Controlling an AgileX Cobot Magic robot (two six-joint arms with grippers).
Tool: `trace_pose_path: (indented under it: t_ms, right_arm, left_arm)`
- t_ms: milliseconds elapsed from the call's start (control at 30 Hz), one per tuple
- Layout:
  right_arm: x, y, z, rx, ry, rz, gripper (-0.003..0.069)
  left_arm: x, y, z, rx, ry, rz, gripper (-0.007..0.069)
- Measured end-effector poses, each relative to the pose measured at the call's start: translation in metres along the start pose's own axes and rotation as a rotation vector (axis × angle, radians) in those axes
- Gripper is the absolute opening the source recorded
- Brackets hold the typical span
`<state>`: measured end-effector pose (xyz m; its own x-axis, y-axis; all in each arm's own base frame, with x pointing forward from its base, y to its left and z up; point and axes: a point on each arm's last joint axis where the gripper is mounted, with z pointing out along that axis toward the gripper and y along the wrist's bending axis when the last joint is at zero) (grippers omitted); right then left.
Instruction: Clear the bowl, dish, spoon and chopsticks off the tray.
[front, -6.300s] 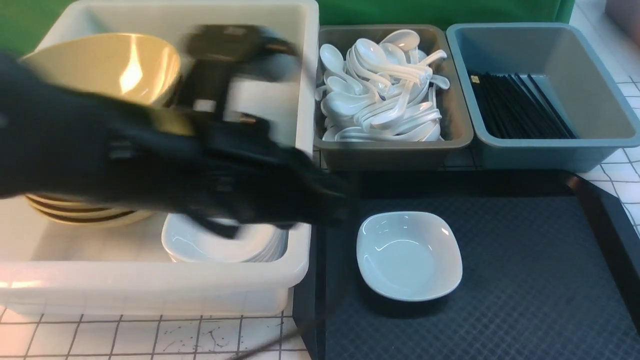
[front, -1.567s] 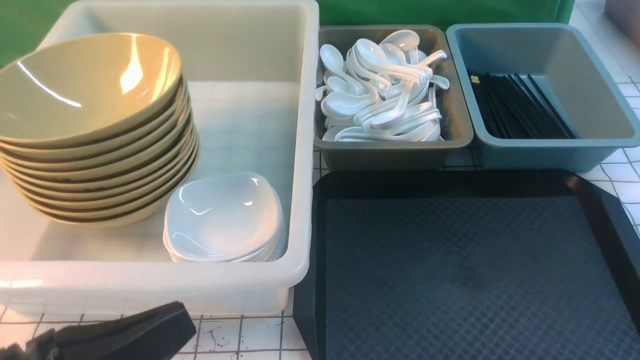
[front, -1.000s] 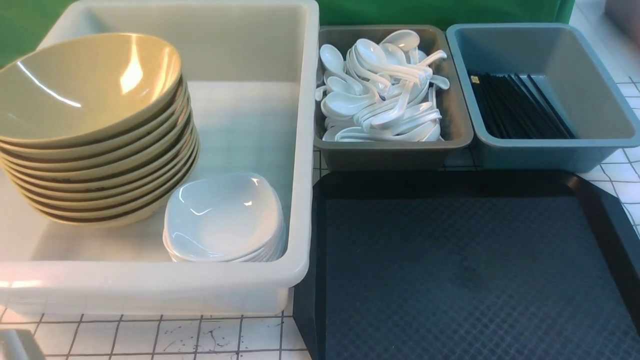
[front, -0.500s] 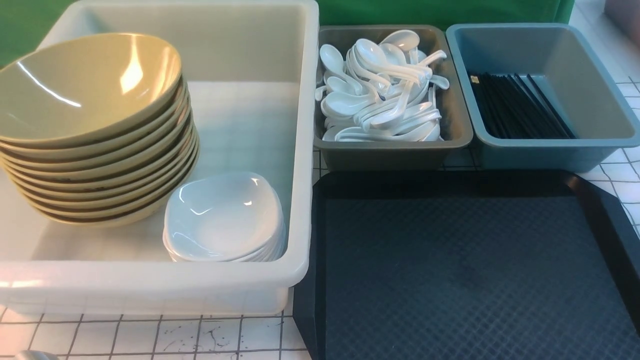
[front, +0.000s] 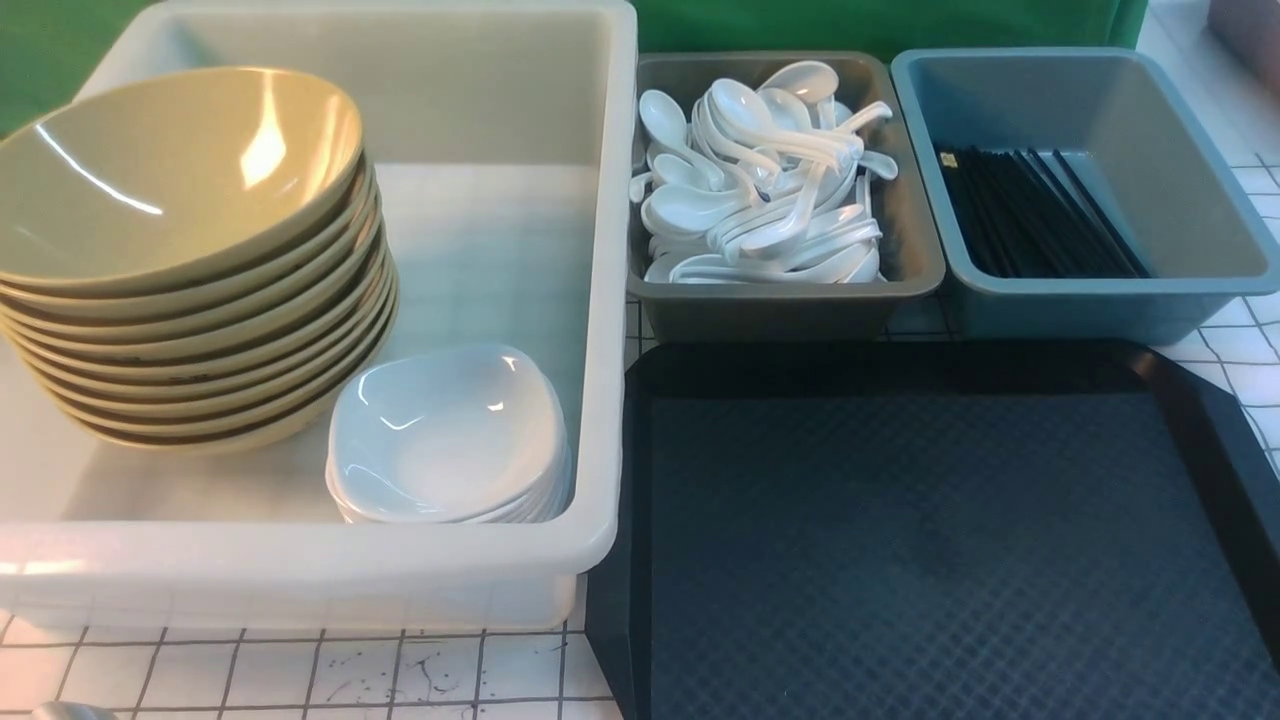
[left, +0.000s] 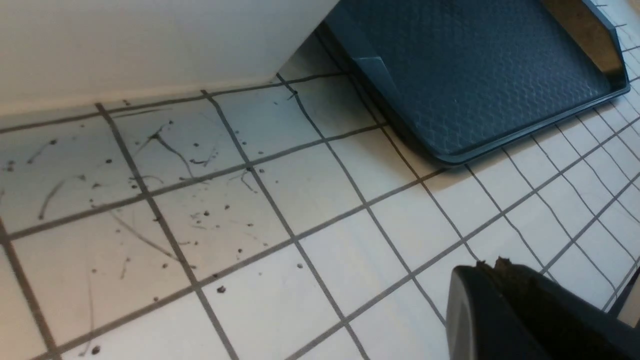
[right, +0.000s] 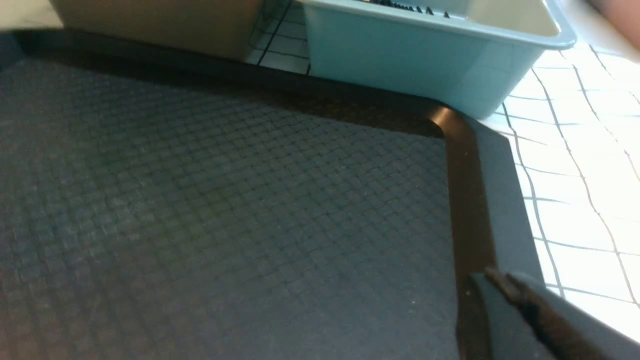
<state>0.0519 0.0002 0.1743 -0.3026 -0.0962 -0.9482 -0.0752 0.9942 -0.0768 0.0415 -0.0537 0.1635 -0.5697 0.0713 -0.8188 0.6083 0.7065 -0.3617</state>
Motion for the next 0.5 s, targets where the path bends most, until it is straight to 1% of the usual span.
trace_pose_path:
  t_ms: [500]
  right_arm:
    - [-0.0002,0.0000,-0.0001,0.000,0.000,-0.014,0.0025]
  left_arm:
    - [0.0000,0.0000,0.0000,0.000,0.000,-0.001,-0.0001]
